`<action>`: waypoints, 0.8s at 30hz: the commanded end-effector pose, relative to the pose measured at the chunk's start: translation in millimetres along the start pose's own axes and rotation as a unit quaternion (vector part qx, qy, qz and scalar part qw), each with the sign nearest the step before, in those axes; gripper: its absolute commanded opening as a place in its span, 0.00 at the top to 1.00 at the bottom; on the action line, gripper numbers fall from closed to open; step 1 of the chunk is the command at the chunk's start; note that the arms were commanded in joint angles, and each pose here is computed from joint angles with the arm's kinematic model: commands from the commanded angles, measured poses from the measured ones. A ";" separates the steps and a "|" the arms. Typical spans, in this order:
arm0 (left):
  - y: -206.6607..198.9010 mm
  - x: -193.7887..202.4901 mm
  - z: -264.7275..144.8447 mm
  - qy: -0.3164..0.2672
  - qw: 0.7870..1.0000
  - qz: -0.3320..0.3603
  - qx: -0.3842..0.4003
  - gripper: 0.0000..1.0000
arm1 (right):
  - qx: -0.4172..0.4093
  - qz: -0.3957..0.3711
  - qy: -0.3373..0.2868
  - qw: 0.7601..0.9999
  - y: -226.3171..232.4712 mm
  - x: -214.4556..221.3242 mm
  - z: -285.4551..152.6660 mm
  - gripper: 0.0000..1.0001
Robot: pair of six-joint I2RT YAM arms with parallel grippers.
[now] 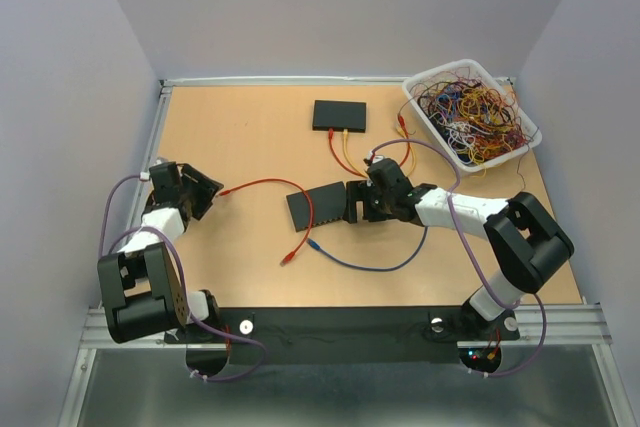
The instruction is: Insert the plug into the switch port
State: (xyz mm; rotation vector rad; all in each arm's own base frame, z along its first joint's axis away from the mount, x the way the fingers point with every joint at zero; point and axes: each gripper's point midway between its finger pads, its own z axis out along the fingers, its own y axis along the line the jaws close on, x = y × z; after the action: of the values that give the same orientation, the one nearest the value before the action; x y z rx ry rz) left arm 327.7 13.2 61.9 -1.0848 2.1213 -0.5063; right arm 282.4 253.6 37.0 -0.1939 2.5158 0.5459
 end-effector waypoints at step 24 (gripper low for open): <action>0.6 4.1 17.9 0.012 1.000 0.004 0.020 0.66 | 0.012 -0.011 0.005 1.000 -8.6 12.5 6.9 0.10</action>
State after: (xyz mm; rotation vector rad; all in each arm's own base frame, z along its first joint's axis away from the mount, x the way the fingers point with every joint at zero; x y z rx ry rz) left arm 333.5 8.7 44.0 -1.0914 2.1429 -0.5465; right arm 285.7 255.3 36.4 -0.1954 2.4935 0.5532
